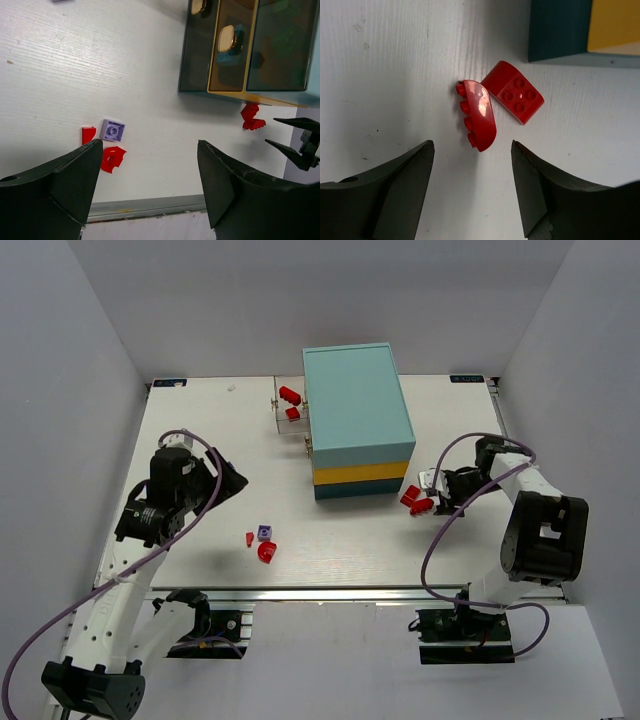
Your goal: Sort the legos into containers by color
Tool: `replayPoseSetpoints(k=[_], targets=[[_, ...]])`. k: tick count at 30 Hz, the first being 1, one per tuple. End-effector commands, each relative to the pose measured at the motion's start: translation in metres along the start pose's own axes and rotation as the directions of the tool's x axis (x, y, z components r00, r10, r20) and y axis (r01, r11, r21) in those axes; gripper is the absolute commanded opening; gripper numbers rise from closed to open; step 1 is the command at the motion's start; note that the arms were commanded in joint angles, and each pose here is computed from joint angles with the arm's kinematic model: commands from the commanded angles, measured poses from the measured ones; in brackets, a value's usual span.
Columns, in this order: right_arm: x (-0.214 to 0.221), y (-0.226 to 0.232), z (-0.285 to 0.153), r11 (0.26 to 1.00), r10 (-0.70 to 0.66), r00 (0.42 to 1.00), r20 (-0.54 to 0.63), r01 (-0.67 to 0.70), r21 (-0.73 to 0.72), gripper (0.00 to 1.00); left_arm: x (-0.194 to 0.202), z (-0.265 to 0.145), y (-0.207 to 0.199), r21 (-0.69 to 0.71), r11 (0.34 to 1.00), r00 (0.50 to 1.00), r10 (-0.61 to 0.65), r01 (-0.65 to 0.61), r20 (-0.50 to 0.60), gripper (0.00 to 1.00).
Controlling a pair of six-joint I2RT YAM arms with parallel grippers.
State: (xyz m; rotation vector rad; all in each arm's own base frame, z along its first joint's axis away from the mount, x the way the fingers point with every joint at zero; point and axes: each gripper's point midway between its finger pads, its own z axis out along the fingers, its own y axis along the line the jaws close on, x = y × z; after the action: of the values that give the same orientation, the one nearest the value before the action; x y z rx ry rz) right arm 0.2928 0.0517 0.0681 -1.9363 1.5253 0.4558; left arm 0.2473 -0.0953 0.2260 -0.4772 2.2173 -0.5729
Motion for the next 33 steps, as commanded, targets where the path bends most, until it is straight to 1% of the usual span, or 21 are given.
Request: replayPoseSetpoints(k=[1,4,8,12,13,18,20,24,27,30,31,33], targets=[[0.001,-0.009,0.010,0.995,-0.098,0.995,-0.019,0.098,0.004,0.69,0.006,-0.003,0.007,-0.015,1.000,1.000,-0.023,0.023,0.004,0.86],[-0.003,-0.006,0.018,0.996,-0.092,0.996,-0.004,0.092,-0.016,0.68,0.009,-0.003,0.009,-0.018,0.999,1.000,-0.031,0.031,-0.001,0.86],[-0.007,-0.010,0.030,0.993,-0.119,0.993,-0.016,0.120,0.006,0.68,0.009,-0.001,0.009,-0.022,0.999,0.999,-0.033,0.033,-0.006,0.86],[-0.003,-0.005,0.036,0.994,-0.113,0.993,-0.033,0.112,-0.014,0.66,0.009,0.001,0.008,-0.023,0.999,0.999,-0.034,0.034,-0.015,0.86],[-0.008,-0.001,0.044,0.992,-0.124,0.992,-0.030,0.122,-0.039,0.65,0.008,0.000,0.007,-0.019,0.999,0.999,-0.033,0.033,-0.010,0.86],[-0.003,-0.002,0.053,0.989,-0.148,0.986,-0.075,0.145,-0.036,0.62,0.009,0.000,0.009,-0.029,0.999,0.999,-0.036,0.035,-0.014,0.86],[-0.001,-0.004,0.055,0.991,-0.135,0.987,-0.087,0.133,-0.035,0.60,0.010,0.000,0.010,-0.032,0.999,0.999,-0.036,0.035,-0.017,0.86],[0.002,-0.002,0.059,0.988,-0.146,0.983,-0.109,0.140,-0.060,0.54,0.010,-0.001,0.010,-0.032,0.999,0.999,-0.036,0.035,-0.013,0.86],[0.007,0.001,0.058,0.986,-0.161,0.977,-0.138,0.152,-0.070,0.43,0.010,-0.003,0.011,-0.036,0.999,0.999,-0.039,0.038,-0.013,0.86],[0.007,0.003,0.054,0.985,-0.170,0.974,-0.149,0.161,-0.067,0.35,0.011,-0.004,0.012,-0.035,0.999,0.999,-0.040,0.040,-0.009,0.86],[0.008,0.004,0.053,0.984,-0.173,0.972,-0.157,0.164,-0.068,0.31,0.011,-0.004,0.012,-0.033,0.999,0.999,-0.040,0.040,-0.010,0.86],[0.007,0.005,0.048,0.983,-0.181,0.970,-0.165,0.173,-0.061,0.25,0.012,-0.004,0.012,-0.032,0.999,0.999,-0.042,0.041,-0.009,0.86]])
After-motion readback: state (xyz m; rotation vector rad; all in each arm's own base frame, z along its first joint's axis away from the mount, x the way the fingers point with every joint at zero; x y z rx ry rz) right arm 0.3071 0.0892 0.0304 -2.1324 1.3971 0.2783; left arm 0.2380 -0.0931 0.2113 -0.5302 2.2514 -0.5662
